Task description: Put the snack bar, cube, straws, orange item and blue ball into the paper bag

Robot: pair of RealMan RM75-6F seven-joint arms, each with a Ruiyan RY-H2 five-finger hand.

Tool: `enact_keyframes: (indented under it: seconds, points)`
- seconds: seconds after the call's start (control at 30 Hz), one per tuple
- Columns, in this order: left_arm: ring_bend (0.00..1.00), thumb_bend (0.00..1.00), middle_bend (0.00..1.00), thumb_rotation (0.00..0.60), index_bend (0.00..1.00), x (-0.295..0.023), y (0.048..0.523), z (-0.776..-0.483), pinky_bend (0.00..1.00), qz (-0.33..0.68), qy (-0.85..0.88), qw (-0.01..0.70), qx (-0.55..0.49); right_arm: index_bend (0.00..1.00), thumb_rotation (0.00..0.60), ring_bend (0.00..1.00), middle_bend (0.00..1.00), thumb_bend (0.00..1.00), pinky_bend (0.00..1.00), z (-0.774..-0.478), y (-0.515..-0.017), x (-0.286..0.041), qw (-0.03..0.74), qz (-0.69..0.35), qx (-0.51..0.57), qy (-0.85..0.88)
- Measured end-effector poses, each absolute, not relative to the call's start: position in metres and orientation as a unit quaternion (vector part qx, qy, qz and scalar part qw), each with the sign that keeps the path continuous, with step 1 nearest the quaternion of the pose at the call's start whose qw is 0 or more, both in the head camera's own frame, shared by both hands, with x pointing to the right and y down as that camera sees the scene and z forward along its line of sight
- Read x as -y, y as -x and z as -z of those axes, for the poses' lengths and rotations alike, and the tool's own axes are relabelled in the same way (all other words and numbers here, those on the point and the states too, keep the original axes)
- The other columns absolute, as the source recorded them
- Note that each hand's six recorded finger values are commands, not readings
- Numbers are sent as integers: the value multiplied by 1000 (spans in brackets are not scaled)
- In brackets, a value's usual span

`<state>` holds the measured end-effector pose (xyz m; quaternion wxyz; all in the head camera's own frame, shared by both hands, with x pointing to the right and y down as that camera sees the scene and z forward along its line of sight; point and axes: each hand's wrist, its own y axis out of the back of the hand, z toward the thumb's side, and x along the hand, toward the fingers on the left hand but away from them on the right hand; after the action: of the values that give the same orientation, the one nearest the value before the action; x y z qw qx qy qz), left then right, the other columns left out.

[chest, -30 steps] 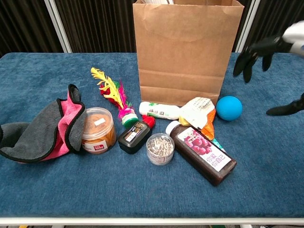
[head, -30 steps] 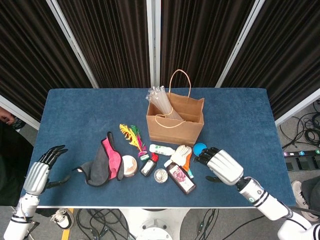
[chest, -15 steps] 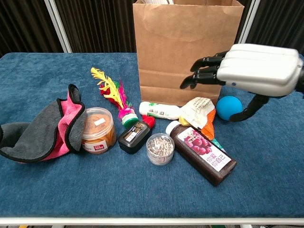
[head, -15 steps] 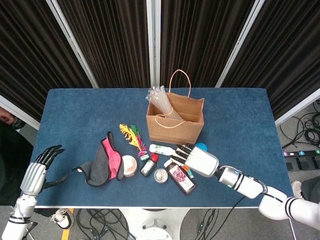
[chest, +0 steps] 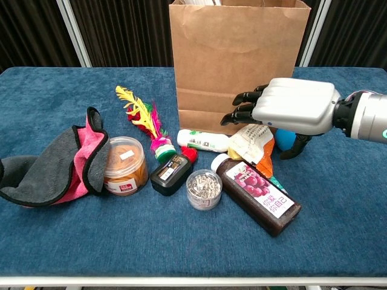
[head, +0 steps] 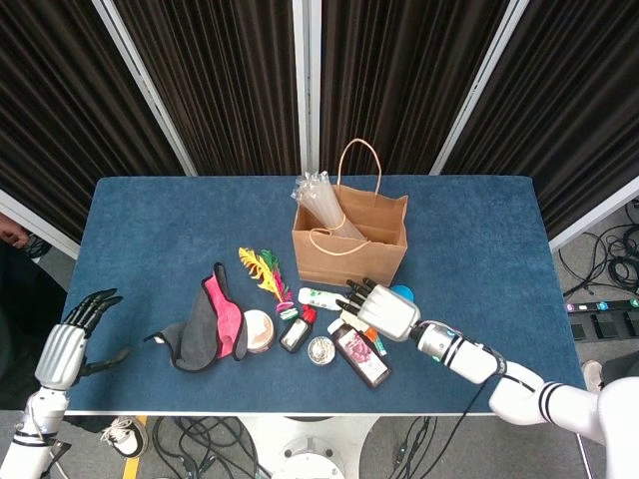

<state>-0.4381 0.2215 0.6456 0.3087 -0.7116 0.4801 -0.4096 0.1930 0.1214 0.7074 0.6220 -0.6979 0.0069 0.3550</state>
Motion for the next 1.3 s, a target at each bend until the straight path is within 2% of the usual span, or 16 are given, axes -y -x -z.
enact_keyframes:
  seconds: [0.27, 0.37, 0.57, 0.8, 1.03, 1.13, 1.3]
  points:
    - [151, 240, 232, 600, 241, -222, 439, -646, 238, 409, 712, 309, -479, 121, 600, 90, 229, 0, 266, -716, -187, -123, 621, -360, -14, 696]
    - [151, 240, 232, 600, 241, -222, 440, -645, 238, 409, 712, 310, -480, 140, 600, 122, 255, 0, 270, -720, -186, -125, 621, -361, -16, 695]
    - [151, 240, 232, 600, 241, -222, 441, -646, 238, 411, 711, 310, -480, 319, 600, 249, 347, 27, 344, -723, -186, -128, 628, -358, -6, 691]
    - [151, 241, 232, 600, 242, -224, 440, -647, 238, 411, 711, 309, -480, 439, 600, 330, 432, 110, 424, -723, -185, -132, 632, -351, 1, 691]
    - [151, 240, 232, 600, 241, -224, 441, -647, 238, 410, 710, 309, -482, 618, 600, 467, 559, 179, 551, -721, -185, -131, 637, -339, 21, 691]
    - [151, 240, 232, 600, 241, -224, 441, -647, 238, 410, 710, 308, -483, 676, 600, 510, 604, 206, 599, -718, -183, -132, 639, -331, 30, 694]
    - [151, 240, 232, 600, 241, -223, 440, -646, 238, 406, 711, 307, -486, 706, 600, 531, 626, 223, 626, -707, -180, -132, 647, -310, 50, 695]
